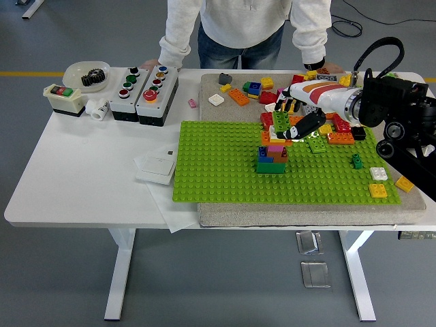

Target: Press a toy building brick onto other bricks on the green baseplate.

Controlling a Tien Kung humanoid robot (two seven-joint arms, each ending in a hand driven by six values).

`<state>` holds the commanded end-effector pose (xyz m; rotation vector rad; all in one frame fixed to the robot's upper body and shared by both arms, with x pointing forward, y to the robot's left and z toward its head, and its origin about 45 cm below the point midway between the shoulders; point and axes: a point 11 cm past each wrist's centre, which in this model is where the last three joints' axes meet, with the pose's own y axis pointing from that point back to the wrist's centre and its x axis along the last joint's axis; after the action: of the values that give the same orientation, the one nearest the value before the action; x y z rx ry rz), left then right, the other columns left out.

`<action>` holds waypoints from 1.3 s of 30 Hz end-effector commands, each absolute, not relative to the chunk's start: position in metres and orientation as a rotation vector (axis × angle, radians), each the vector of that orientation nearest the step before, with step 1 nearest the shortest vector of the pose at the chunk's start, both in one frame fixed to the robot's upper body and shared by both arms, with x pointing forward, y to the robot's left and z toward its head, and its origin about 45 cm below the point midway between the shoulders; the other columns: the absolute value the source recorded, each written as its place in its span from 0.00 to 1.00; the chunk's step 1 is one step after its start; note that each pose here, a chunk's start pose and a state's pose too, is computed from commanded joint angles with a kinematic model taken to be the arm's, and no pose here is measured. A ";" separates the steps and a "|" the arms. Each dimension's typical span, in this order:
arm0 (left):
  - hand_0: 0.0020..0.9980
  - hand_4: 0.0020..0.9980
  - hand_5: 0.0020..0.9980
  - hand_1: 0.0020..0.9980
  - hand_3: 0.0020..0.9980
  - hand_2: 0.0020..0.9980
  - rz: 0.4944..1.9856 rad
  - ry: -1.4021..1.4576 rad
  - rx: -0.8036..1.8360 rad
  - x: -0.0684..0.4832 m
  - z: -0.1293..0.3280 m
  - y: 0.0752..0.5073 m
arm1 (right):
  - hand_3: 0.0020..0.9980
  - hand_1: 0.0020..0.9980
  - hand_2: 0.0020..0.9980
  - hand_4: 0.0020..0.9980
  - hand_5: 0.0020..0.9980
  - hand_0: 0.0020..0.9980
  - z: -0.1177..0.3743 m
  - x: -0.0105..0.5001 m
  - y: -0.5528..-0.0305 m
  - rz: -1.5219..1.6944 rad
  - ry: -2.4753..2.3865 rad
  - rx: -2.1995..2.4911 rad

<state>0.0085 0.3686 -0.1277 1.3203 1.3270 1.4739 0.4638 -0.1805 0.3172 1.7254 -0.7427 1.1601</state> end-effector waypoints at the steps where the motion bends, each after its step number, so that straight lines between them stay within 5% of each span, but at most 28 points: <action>1: 0.89 0.72 0.65 0.84 0.64 0.84 1.474 1.327 1.320 0.009 -0.128 0.369 | 0.58 0.62 0.67 0.84 0.37 0.67 0.316 0.464 -0.180 1.155 -0.745 1.722; 39: 0.89 0.72 0.64 0.84 0.64 0.84 1.478 1.324 1.315 0.012 -0.128 0.368 | 0.65 0.62 0.71 0.87 0.40 0.68 0.319 0.465 -0.184 1.169 -0.807 1.712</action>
<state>0.0122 0.3682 -0.1276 1.3151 1.3243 1.4778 0.4648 -0.1839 0.3188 1.7119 -0.8070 1.1693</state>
